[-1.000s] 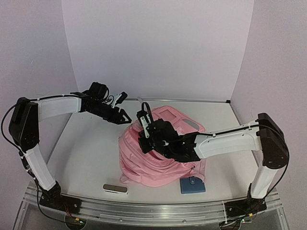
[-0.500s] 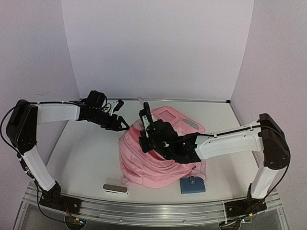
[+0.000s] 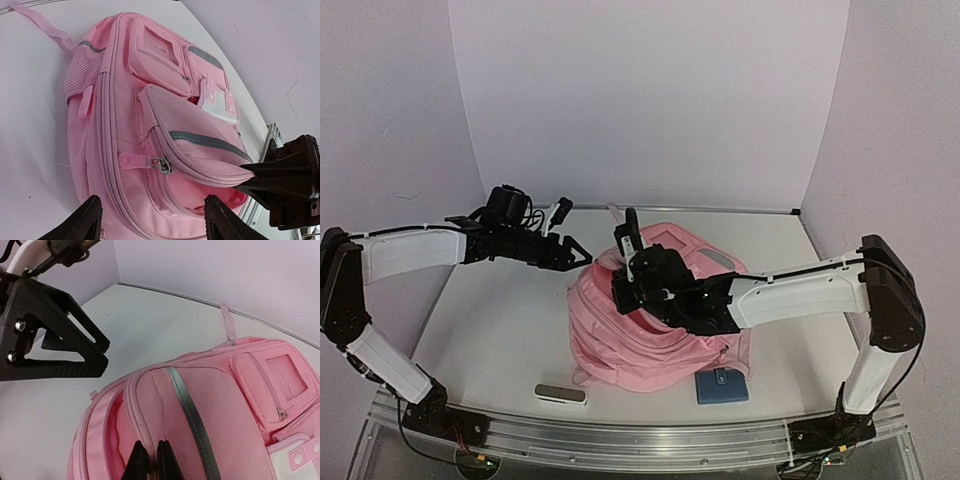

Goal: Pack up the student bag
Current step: Unzip the student bag at the center of the board.

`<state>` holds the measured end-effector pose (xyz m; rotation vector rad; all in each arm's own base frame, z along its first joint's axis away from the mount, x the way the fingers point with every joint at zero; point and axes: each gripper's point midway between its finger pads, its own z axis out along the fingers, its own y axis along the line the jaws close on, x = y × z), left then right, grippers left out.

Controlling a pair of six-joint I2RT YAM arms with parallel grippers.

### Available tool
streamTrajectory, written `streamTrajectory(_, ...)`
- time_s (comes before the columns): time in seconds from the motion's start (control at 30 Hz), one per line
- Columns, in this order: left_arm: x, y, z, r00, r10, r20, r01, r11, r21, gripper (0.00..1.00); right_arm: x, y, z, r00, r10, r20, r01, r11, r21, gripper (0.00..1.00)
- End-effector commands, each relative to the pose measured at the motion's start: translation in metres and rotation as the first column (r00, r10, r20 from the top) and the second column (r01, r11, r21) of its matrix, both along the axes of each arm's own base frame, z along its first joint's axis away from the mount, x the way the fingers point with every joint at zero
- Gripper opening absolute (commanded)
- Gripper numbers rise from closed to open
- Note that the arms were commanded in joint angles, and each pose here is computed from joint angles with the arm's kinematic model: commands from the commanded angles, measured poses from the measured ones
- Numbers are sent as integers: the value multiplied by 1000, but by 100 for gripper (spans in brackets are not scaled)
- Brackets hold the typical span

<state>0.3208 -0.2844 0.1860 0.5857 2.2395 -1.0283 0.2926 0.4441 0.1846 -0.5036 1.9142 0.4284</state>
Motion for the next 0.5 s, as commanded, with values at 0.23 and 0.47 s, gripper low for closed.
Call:
streamTrajectory(0.23, 11, -25, -36, 1000, 1, -23, 2, 994, 110, 36, 21, -16, 75, 989, -122, 84, 108, 982, 155, 0)
streamTrajectory(0.47, 15, -6, -62, 995, 91, -48, -80, 976, 203, 19, 42, -50, 94, 971, -217, 102, 199, 966, 162, 0)
